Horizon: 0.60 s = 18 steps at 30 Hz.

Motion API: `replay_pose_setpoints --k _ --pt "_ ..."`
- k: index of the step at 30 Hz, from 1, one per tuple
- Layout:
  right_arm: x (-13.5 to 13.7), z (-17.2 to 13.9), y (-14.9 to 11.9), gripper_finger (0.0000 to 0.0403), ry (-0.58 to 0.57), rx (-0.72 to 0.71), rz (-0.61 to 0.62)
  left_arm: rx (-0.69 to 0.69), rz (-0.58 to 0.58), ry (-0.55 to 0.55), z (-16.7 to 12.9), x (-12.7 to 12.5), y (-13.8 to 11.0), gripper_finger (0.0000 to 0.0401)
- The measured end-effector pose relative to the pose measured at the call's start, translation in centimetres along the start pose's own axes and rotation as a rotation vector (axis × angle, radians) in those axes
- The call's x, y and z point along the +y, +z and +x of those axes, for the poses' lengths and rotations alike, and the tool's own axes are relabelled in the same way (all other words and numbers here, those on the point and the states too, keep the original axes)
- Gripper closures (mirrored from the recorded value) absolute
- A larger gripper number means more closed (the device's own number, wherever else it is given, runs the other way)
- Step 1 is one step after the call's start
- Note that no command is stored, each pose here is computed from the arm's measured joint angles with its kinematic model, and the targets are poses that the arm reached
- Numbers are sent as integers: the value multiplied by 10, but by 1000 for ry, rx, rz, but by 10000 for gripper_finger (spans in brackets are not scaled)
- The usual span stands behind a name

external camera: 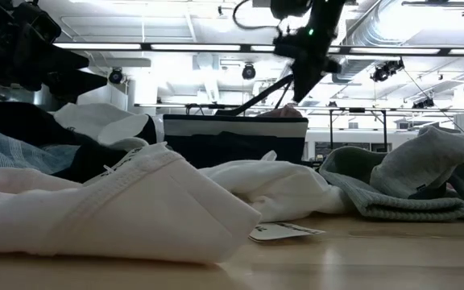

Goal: Pick & Place Cloths
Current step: Put the pink shirt into the blue bin

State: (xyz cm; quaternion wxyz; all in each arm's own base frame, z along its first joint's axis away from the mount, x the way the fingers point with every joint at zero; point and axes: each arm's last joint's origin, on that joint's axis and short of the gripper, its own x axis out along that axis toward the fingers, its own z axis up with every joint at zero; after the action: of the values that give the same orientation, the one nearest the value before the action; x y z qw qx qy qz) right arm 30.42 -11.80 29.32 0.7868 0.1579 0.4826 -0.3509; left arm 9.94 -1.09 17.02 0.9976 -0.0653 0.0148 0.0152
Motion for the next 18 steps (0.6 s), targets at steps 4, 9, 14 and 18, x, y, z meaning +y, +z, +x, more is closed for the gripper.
replay_pose_setpoints --k 4,9,14,18 --pt "3 27 -1 399 13 5 -2 0 0 0 0 0 0 144" --pt "9 49 10 399 101 -79 9 0 0 0 0 0 0 144" --pt "19 68 19 399 222 -123 -2 0 0 0 0 0 0 144" --pt "27 90 22 399 249 -132 -2 0 0 0 0 0 0 144"
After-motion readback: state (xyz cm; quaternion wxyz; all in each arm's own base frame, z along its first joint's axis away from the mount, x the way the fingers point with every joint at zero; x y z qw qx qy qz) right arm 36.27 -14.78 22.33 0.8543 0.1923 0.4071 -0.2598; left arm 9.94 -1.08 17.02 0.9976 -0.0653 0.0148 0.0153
